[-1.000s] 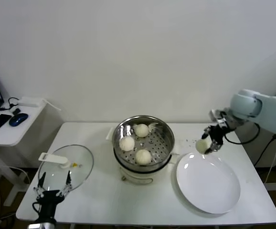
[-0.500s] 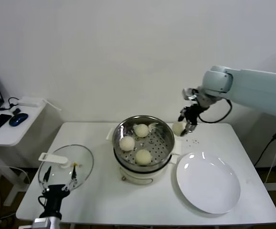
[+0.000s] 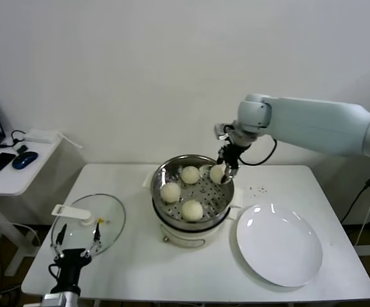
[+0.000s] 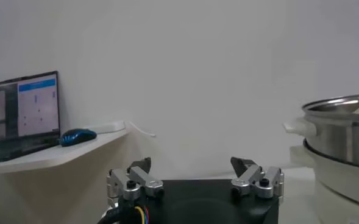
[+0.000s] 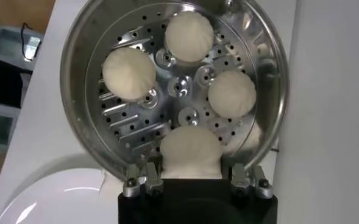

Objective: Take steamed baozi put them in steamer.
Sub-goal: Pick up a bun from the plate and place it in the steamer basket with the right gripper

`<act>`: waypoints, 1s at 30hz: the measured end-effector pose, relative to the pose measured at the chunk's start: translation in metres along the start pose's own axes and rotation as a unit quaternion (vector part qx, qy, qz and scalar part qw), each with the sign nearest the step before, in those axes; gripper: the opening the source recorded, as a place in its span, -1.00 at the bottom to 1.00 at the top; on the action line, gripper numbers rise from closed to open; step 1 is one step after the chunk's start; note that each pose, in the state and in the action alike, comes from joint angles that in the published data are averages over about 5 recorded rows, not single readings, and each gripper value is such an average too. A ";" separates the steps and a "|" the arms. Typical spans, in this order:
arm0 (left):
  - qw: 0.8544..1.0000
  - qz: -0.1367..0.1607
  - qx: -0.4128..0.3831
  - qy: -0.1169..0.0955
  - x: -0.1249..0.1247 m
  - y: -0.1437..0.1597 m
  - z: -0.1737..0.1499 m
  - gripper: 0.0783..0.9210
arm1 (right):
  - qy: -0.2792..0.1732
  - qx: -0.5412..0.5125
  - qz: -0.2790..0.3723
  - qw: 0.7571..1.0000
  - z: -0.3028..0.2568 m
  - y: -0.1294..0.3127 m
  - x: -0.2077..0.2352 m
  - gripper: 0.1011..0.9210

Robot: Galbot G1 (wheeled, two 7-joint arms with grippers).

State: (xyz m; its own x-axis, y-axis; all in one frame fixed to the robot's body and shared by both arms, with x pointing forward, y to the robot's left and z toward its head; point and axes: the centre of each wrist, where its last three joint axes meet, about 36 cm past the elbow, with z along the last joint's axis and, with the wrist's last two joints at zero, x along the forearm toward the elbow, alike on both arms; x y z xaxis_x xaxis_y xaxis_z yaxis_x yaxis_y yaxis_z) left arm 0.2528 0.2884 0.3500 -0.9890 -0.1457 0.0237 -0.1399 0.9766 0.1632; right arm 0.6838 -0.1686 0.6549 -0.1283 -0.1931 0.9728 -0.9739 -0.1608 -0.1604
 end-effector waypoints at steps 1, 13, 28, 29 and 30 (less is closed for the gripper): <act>1.000 0.000 0.000 0.001 0.000 0.000 0.001 0.77 | 0.000 0.001 -0.002 1.000 -0.002 0.000 -0.005 0.26; 1.000 -0.001 0.000 0.004 0.000 0.001 0.005 0.77 | -0.001 0.006 -0.021 1.000 -0.007 0.008 -0.048 0.22; 1.000 0.001 0.000 0.005 -0.002 -0.002 0.006 0.77 | 0.001 0.002 -0.027 1.000 0.001 0.012 -0.073 0.24; 1.000 0.001 -0.001 0.005 -0.002 -0.002 0.006 0.77 | 0.001 0.002 -0.028 1.000 0.001 0.013 -0.074 0.25; 1.000 0.001 -0.001 0.005 -0.002 -0.002 0.006 0.77 | 0.001 0.002 -0.028 1.000 0.001 0.013 -0.075 0.28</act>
State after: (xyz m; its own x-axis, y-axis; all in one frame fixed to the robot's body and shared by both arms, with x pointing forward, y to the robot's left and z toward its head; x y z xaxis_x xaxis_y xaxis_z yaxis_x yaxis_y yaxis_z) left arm 0.2551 0.2882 0.3434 -0.9888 -0.1451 0.0349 -0.1376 0.9768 0.1643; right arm 0.6811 -0.1575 0.5794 -0.0734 -0.1819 0.9806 -0.9788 -0.1754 -0.1058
